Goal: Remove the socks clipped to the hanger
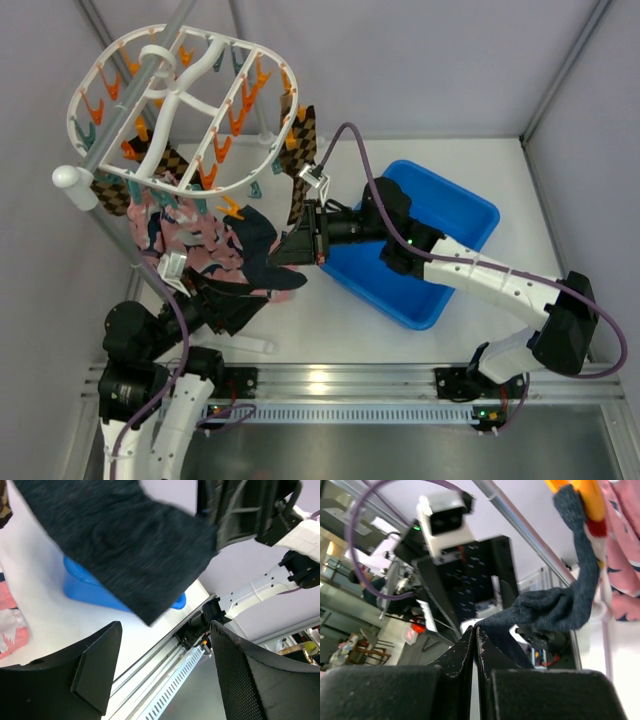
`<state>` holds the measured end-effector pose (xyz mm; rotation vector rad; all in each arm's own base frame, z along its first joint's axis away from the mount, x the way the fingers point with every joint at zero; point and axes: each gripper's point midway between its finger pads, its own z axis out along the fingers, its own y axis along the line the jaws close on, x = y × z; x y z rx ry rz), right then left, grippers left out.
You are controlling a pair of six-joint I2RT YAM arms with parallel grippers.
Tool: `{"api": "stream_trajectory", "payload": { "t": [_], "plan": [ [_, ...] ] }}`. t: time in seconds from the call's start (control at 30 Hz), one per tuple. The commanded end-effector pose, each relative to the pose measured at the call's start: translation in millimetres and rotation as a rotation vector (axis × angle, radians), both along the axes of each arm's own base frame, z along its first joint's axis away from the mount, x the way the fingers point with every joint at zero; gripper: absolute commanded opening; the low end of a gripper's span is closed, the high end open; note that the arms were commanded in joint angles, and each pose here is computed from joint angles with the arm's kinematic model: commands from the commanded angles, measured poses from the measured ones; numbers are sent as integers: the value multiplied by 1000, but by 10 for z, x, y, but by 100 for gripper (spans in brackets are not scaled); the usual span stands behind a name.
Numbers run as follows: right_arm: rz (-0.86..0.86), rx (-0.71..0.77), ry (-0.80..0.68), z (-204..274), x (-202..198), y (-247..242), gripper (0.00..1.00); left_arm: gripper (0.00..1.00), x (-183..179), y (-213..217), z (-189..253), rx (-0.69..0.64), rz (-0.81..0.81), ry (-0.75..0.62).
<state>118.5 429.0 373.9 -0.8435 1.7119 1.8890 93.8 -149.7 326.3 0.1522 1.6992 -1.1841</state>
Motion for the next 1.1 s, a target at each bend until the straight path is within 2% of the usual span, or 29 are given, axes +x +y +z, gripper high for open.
{"api": "stream_trajectory", "payload": {
  "t": [0.0, 0.13, 0.23, 0.7, 0.8, 0.83, 0.87, 0.9, 0.93, 0.97, 1.0, 1.03, 1.07],
  "plan": [
    [56, 150, -22, 409, -159, -25, 0, 75, -44, -16, -6, 1, -22, -49],
    [95, 182, -6, 483, -243, -38, 0, 79, -61, 38, -44, 37, 9, -129],
    [101, 178, 2, 456, -276, -32, 0, 80, -56, 25, -73, 31, 1, -112],
    [158, 155, 55, 261, -352, 247, 0, 81, -221, 40, 221, 39, -12, -219],
    [171, 148, 60, 214, -374, 321, 0, 77, -222, 45, 252, 38, -8, -225],
    [173, 146, 63, 198, -374, 336, 0, 73, -223, 38, 253, 39, -14, -222],
    [174, 143, 63, 184, -373, 353, 0, 58, -230, 34, 243, 39, -19, -218],
    [174, 145, 61, 205, -370, 357, 0, 49, -233, 29, 241, 40, -23, -216],
    [164, 119, 59, 149, -349, 379, 2, 34, -228, 25, 233, 36, -25, -209],
    [153, 93, 55, 115, -332, 387, 7, 0, -216, 24, 224, 32, -23, -198],
    [114, 93, -8, 151, -264, 412, 14, 0, -208, 30, 216, 26, -16, -189],
    [84, 76, -34, 162, -227, 401, 26, 0, -205, 25, 200, 16, -16, -172],
    [53, -19, -19, -15, -186, 396, 32, 0, -202, 19, 193, 12, -20, -164]
  ]
}}
